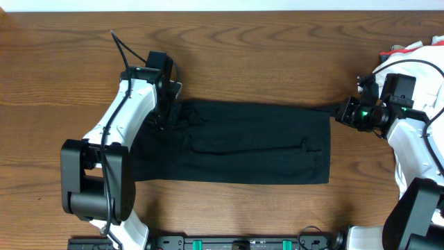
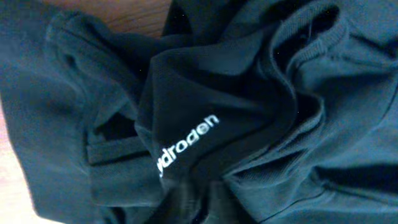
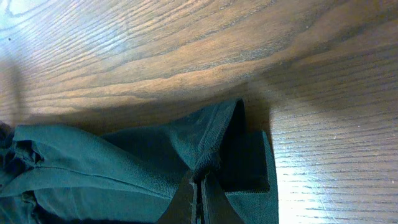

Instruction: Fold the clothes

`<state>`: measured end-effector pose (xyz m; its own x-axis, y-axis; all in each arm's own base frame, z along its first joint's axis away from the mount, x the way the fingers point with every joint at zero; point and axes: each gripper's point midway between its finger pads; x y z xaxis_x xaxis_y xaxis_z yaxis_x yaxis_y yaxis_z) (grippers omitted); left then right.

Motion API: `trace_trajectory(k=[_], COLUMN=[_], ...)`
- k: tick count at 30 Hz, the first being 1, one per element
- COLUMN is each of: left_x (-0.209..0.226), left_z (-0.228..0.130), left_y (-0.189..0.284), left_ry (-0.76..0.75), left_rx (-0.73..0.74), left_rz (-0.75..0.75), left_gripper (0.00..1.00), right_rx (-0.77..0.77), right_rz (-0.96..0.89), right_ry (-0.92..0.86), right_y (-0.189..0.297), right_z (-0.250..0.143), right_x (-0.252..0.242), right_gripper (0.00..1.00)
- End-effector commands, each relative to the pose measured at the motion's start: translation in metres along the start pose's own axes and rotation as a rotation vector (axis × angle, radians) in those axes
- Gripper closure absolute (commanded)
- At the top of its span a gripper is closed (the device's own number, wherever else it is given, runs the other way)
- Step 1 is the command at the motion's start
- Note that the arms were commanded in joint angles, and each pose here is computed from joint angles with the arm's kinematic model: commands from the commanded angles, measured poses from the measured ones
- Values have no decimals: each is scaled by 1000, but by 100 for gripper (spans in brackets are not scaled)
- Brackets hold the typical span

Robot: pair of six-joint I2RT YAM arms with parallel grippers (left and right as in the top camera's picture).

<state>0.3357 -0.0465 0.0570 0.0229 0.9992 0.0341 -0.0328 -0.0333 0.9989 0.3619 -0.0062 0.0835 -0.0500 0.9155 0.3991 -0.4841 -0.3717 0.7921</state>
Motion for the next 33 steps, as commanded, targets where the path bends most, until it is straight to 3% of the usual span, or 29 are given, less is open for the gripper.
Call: trace_trajectory(k=[1, 8, 18, 33], left_x=[11, 37, 55, 58], left_z=[-2, 6, 14, -34], left_y=[4, 52, 127, 125], left_ry=[2, 110, 193, 174], left_rx=[5, -73, -330, -163], left_rz=[53, 152, 122, 148], left_gripper=[94, 94, 94, 94], right_rx=[-33, -43, -122, 122], right_rz=[-3, -1, 101, 96], right_ry=[17, 23, 85, -64], right_y=[8, 8, 11, 11], right_z=[8, 11, 30, -32], right_x=[1, 1, 19, 20], right_gripper=[99, 99, 99, 99])
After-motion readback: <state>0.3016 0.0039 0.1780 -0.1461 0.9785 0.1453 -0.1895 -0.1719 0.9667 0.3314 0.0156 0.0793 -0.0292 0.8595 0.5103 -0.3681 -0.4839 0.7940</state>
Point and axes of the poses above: each gripper's point midway between its finger pads, its own y axis back along the fingers, its own x axis along the line the jaws close on, z = x × y, and after that the axes turned 14 degrees about y, right-handed
